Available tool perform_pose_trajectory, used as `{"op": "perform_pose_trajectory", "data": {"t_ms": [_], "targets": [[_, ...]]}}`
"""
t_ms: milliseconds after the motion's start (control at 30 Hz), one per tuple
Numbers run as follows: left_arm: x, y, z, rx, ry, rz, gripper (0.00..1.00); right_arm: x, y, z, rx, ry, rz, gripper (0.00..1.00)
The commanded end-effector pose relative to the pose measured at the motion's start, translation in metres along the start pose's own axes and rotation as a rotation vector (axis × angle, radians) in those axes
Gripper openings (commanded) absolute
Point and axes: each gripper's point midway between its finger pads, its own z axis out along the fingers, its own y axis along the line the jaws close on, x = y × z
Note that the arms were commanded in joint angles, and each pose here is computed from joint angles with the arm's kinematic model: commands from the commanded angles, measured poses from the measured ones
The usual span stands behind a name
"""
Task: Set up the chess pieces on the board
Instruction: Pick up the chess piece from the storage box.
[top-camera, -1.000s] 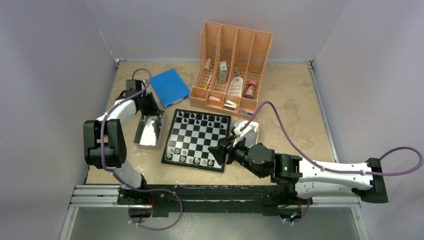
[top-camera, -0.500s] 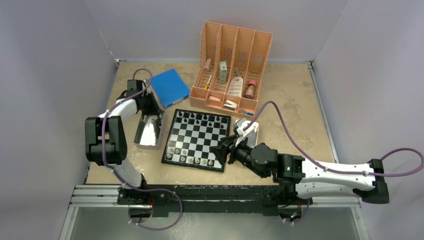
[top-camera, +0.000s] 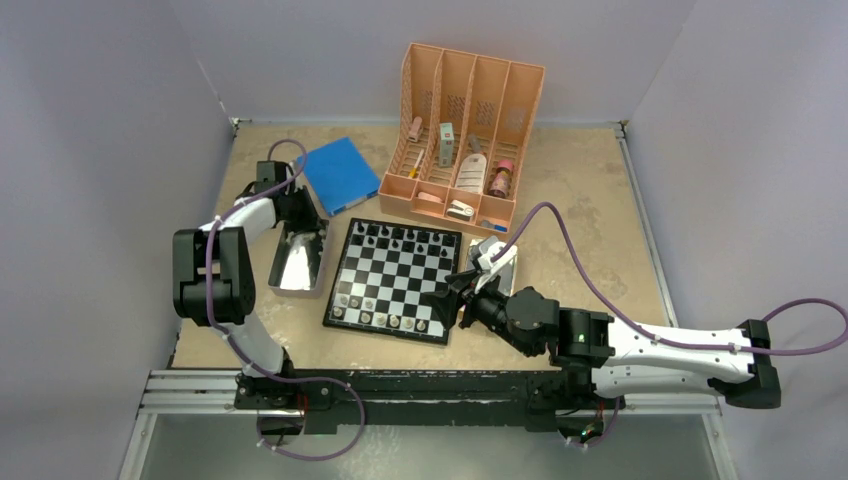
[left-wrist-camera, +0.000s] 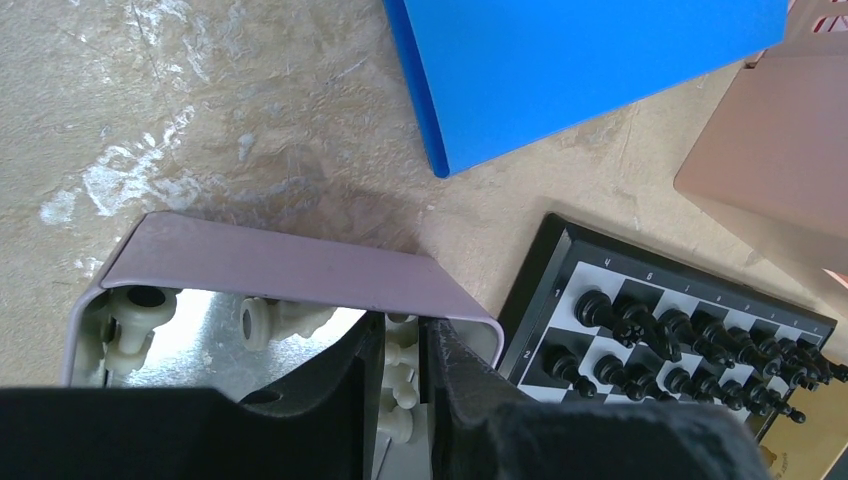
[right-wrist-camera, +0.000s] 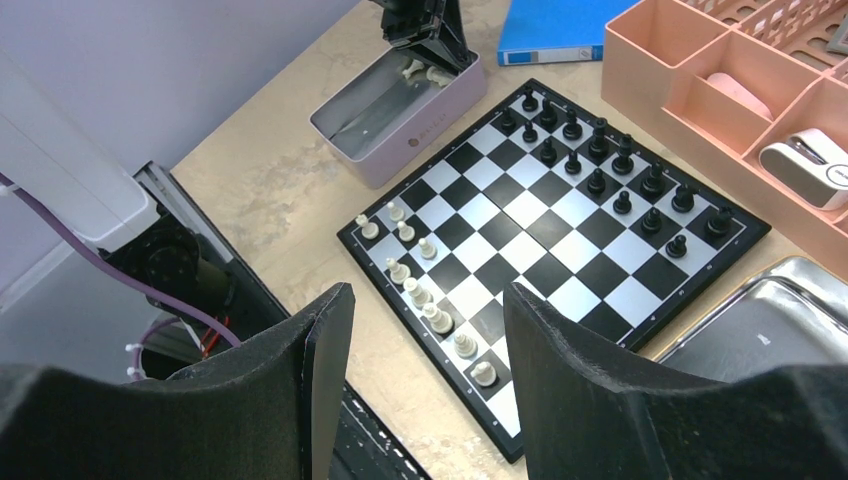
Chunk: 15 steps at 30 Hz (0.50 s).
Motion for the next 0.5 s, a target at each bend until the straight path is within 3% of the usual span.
{"op": "perform_pose_trajectory", "data": {"t_ms": [0, 467], "targets": [[-0.02, -0.007, 0.0, 0.024, -0.049, 0.029, 0.19, -0.012, 0.0, -0.003, 0.002, -0.049, 0.044, 0.59], [-0.026, 0.004, -0.016, -0.064, -0.063, 0.057, 0.12, -0.016, -0.003, -0.006, 0.013, -0.058, 0.047, 0.59]]}}
